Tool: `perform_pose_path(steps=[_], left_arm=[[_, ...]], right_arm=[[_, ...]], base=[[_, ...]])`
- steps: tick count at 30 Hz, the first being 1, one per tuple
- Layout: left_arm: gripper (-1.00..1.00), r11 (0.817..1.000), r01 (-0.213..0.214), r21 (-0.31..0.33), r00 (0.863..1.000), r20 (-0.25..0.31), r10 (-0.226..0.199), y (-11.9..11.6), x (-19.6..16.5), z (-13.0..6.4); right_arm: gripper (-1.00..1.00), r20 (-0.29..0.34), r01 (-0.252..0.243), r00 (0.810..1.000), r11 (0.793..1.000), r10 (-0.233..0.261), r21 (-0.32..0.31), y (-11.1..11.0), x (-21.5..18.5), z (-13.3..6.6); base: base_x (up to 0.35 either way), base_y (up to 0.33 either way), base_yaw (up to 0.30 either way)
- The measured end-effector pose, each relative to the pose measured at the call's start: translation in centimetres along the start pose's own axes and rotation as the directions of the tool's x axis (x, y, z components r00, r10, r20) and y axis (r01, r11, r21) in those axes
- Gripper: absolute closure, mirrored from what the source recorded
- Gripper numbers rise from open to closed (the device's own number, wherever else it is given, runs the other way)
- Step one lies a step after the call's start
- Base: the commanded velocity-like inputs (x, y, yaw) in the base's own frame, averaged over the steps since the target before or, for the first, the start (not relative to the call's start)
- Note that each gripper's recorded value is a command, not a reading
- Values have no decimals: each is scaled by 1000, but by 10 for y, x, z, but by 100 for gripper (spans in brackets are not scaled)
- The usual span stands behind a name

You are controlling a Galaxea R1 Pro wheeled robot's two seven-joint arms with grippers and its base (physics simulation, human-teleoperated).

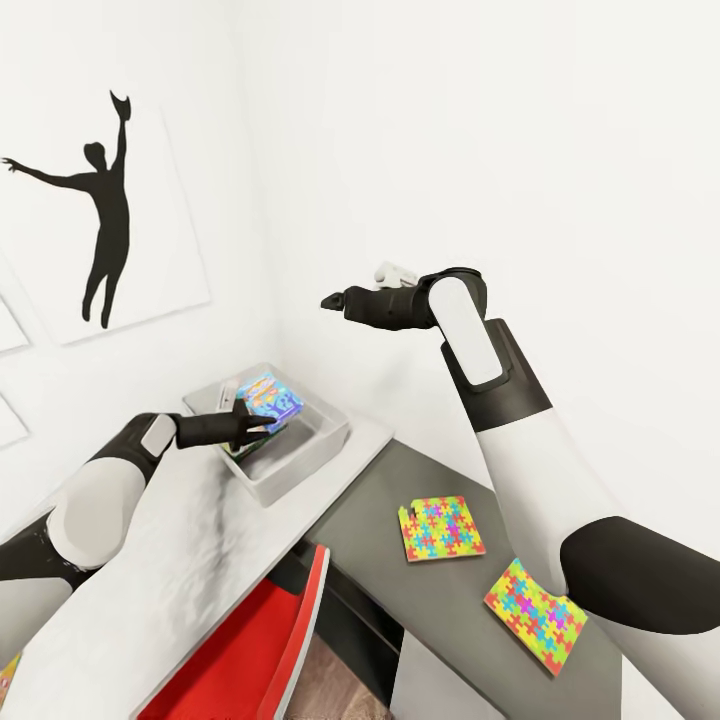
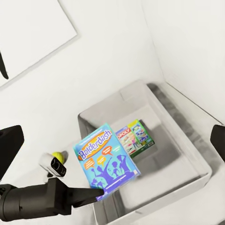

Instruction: Put all the toys in the child's room - the three board games (two on the bed and one on the table), the two jigsaw puzzles on the table, and the tennis ball on the table - inside the toy box on the table in the child's room.

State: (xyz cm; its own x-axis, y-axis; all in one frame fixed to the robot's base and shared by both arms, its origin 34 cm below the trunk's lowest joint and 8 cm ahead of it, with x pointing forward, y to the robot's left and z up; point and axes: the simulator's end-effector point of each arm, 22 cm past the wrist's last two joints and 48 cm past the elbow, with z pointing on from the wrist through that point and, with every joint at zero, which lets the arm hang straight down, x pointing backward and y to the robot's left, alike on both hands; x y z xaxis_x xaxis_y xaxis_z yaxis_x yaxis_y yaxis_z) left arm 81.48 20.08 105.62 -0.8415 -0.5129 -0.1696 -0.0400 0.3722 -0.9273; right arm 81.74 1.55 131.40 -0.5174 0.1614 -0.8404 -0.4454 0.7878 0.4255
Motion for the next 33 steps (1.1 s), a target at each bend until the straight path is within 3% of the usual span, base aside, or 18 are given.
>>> perform_pose_path(steps=[6, 33], left_arm=[[100, 1000, -15, 3, 1000, 7, 15, -8, -10, 0], [100, 999, 8, -39, 1000, -14, -9, 22, -8, 13]], right_arm=[[-100, -8, -6, 1000, 1000, 6, 2, -4, 4, 5], [-100, -43, -31, 999, 999, 31, 9, -23, 23, 25]], base=[[0, 0, 0], [0, 0, 0]])
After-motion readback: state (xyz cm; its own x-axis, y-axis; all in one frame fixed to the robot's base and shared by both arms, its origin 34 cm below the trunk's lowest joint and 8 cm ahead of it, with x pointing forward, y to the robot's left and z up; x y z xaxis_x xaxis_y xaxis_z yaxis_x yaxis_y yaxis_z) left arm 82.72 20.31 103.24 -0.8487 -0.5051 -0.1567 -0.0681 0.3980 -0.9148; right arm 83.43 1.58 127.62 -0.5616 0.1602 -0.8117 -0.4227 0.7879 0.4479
